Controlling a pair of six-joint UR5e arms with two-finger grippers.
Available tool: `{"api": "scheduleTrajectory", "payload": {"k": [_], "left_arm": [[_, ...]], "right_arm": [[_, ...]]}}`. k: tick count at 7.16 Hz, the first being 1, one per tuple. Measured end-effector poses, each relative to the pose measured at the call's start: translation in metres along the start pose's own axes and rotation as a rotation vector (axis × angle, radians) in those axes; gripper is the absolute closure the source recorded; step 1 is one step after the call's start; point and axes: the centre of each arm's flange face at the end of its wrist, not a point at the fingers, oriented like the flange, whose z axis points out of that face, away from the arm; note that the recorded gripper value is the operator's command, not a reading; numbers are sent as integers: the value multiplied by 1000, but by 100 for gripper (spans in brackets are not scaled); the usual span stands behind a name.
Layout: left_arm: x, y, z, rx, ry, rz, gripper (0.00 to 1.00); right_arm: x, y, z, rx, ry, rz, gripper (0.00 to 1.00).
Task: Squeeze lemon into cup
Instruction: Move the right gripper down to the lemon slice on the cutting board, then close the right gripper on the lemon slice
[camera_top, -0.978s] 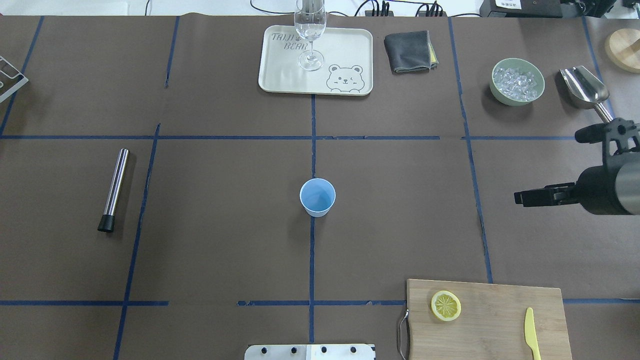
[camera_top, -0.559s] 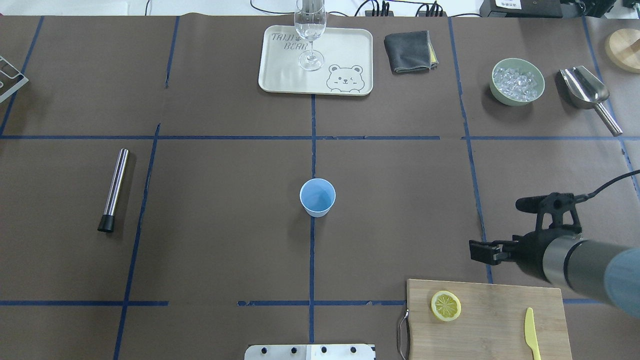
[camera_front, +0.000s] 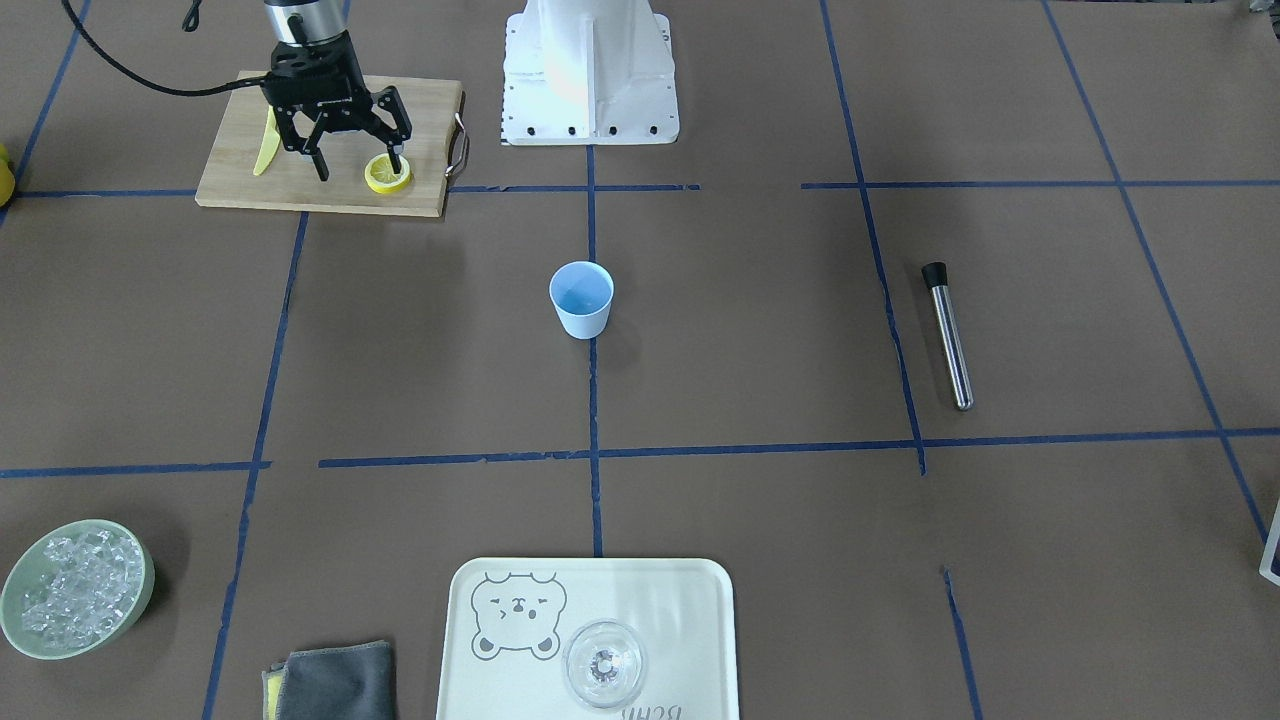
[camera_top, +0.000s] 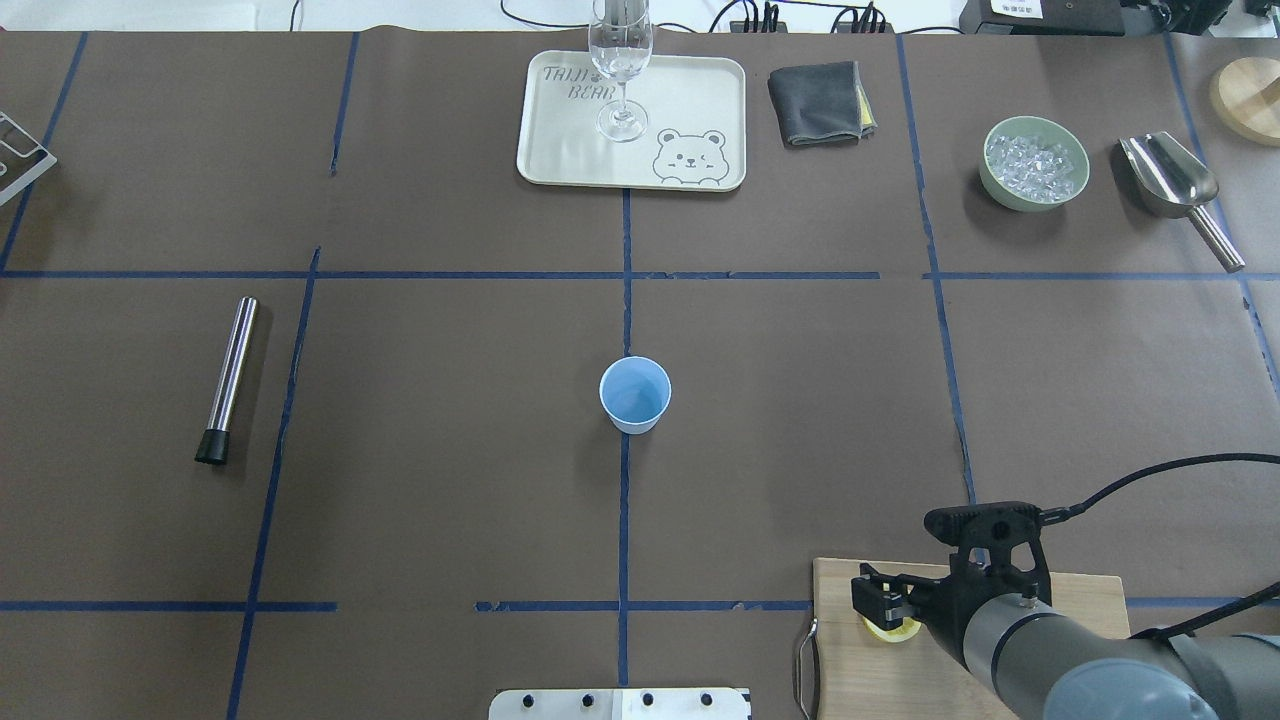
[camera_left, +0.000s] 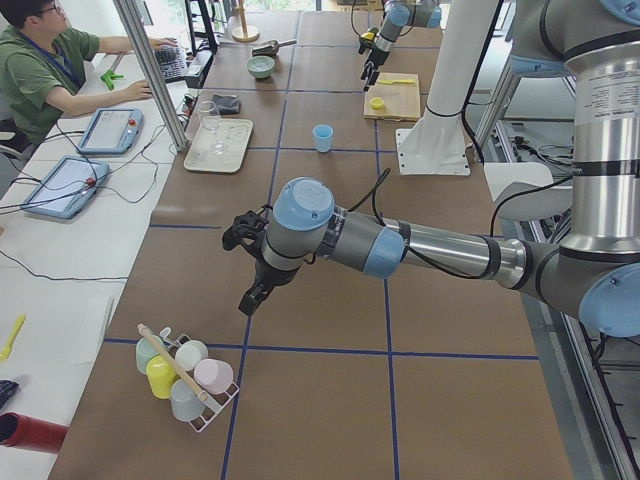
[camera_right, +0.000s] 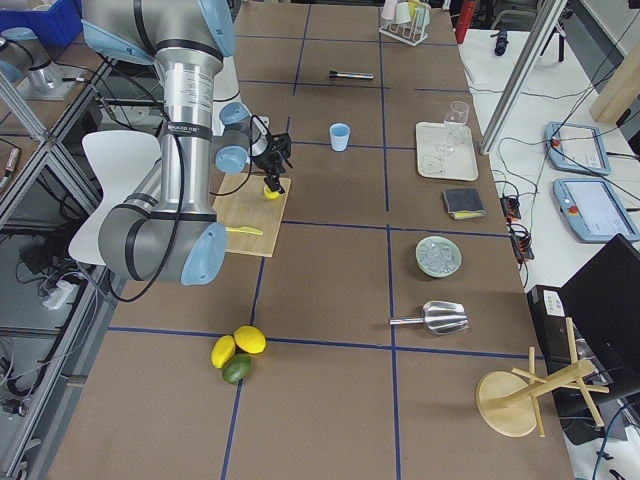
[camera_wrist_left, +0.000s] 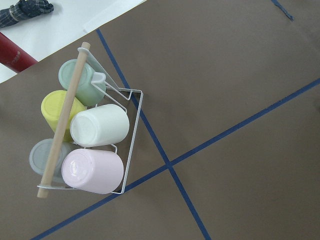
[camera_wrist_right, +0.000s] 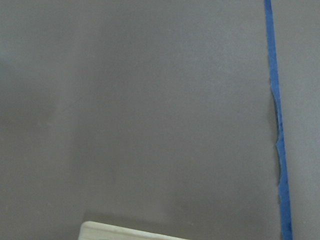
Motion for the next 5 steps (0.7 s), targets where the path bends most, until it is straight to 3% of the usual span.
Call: {"api": "scheduleTrajectory", "payload": {"k": [5], "left_arm": [[0, 2, 1, 2, -1, 2, 0]], "right_arm": [[-7, 23, 23, 2, 41, -34, 0]]}}
